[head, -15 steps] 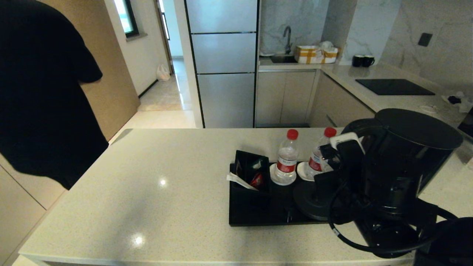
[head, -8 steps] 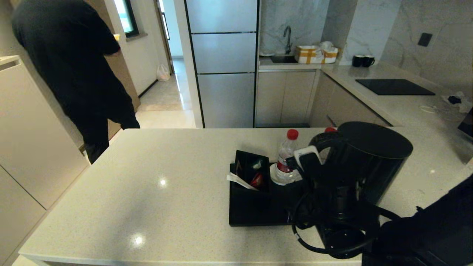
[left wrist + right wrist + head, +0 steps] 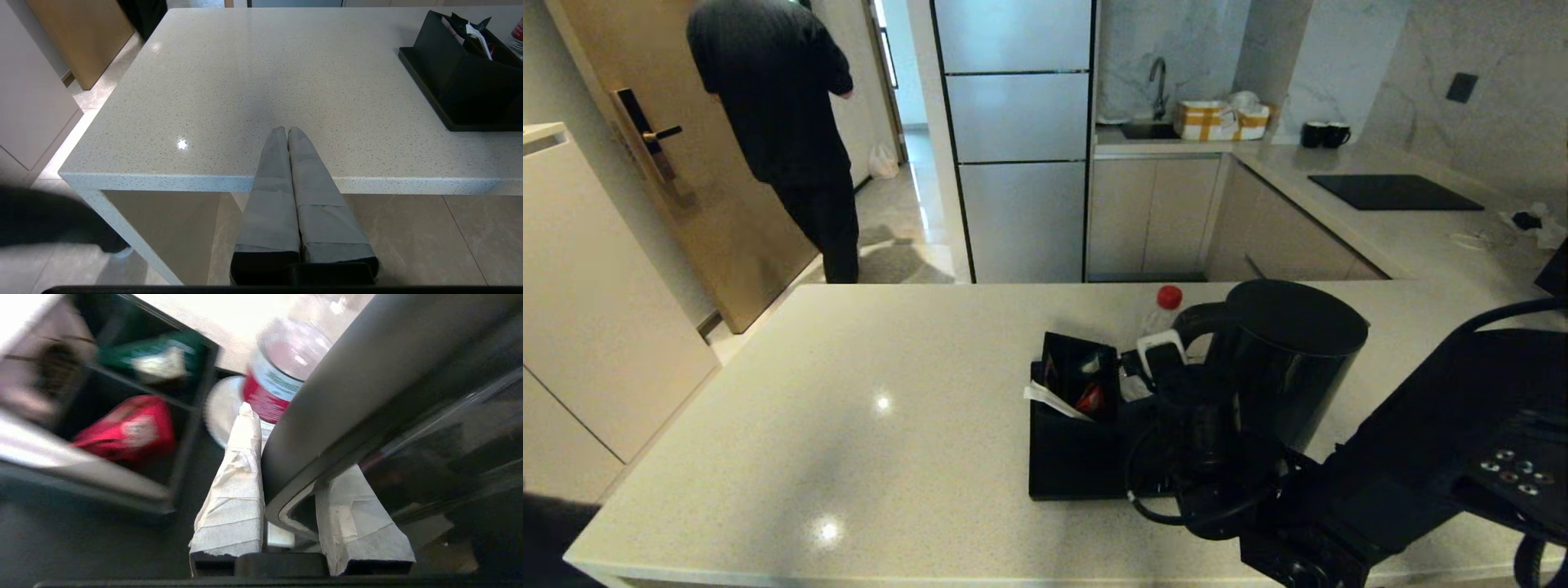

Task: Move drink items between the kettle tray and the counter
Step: Return the kettle to its original position

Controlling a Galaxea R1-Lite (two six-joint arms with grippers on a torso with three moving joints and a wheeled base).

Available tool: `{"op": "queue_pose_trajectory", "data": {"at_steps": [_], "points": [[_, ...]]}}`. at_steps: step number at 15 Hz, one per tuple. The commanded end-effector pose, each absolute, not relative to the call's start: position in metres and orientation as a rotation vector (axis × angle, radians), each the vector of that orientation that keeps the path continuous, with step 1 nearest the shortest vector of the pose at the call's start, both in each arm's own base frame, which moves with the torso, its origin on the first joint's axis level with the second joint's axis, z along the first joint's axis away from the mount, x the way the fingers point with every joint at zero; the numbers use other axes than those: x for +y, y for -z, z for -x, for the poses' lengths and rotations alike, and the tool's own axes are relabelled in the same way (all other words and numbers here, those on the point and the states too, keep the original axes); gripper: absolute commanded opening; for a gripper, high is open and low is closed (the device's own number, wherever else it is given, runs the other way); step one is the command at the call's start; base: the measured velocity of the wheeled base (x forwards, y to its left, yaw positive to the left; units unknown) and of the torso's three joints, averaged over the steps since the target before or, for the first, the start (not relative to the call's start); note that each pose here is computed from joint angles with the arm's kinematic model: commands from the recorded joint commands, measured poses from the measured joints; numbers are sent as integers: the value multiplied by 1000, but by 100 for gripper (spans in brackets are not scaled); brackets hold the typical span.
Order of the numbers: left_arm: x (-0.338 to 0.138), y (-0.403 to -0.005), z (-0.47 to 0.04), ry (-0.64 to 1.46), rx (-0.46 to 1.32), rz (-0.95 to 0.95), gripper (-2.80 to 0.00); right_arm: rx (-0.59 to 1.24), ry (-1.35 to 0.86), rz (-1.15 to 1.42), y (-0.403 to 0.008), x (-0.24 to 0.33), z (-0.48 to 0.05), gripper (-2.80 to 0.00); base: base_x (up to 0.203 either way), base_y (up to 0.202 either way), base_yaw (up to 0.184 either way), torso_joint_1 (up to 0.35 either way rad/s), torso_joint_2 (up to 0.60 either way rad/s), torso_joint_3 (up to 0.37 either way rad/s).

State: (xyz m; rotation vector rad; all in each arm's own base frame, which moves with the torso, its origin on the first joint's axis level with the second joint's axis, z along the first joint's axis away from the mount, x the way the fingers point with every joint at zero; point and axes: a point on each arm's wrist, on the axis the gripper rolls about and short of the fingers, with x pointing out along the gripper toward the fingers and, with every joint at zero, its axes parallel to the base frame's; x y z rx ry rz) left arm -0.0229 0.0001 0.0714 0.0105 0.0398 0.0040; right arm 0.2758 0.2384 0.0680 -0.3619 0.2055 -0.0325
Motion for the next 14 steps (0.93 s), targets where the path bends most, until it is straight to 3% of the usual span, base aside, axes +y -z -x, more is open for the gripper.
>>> {"op": "queue_pose_trajectory", "data": {"at_steps": [1, 14], "points": [[0, -71, 23, -4, 40, -11, -280, 219, 50, 367, -62, 232, -281, -280, 0, 0, 0, 0, 0, 0], [0, -71, 23, -4, 40, -11, -280, 173, 13, 351, -68, 245, -275, -280, 0, 0, 0, 0, 0, 0]]}}
